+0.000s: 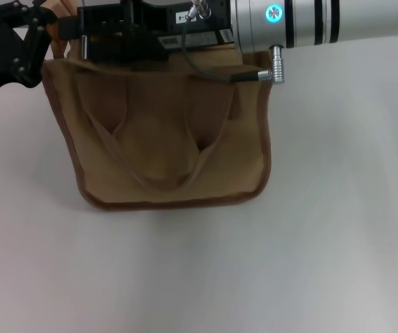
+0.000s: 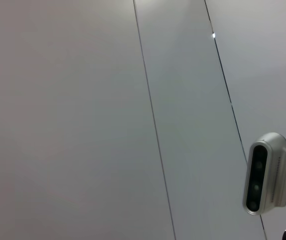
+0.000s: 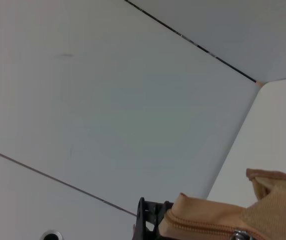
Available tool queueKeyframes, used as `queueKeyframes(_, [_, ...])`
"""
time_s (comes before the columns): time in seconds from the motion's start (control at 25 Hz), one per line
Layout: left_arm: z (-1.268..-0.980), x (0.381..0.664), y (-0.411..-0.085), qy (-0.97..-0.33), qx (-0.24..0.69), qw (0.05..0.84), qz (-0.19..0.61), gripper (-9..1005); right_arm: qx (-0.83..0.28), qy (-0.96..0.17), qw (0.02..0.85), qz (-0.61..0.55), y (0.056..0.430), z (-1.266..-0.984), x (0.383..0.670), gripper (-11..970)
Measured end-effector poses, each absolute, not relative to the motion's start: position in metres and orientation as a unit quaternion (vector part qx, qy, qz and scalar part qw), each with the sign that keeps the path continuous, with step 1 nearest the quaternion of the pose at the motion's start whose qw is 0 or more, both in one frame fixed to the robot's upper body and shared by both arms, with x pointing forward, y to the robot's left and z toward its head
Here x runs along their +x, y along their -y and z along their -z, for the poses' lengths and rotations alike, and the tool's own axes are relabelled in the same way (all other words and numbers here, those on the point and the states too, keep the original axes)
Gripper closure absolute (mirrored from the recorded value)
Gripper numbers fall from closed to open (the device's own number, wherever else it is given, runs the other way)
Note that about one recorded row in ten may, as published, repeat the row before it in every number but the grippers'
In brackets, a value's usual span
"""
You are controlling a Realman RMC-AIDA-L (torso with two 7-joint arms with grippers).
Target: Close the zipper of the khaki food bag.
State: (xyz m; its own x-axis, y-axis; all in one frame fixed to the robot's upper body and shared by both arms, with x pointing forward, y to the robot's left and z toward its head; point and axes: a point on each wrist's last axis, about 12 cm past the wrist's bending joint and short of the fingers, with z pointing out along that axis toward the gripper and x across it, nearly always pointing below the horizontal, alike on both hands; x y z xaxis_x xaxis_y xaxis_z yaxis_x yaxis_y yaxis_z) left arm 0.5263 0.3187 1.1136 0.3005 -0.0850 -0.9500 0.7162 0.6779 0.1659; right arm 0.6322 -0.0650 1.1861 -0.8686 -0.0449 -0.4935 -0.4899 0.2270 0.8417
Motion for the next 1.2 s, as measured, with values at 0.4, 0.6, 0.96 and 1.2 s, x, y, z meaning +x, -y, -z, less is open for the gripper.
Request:
queueKeyframes(0.4, [-1.1148, 0.5259, -0.3189, -0.526, 0.298, 0.748, 0.274, 922, -0.197, -0.759, 0.196, -0.589, 0.0626, -1.1875, 0.6320, 235])
queueKeyframes(0.6, [-1.1147, 0.5256, -0.3214, -0.528, 0.292, 0.751, 0.270, 920, -0.200, -0.760, 0.196, -0.586, 0.0632, -1.1867, 0.6313, 256])
queueKeyframes(0.96, [-1.1141, 0.5245, -0.3228, -0.529, 0.288, 0.752, 0.268, 917, -0.202, -0.759, 0.202, -0.586, 0.0639, -1.1885, 0.6323, 395])
queueKeyframes(1.2, [-1.1139, 0.5242, -0.3221, -0.528, 0.289, 0.752, 0.270, 915, -0.206, -0.761, 0.209, -0.579, 0.0636, -1.1901, 0.6342, 418])
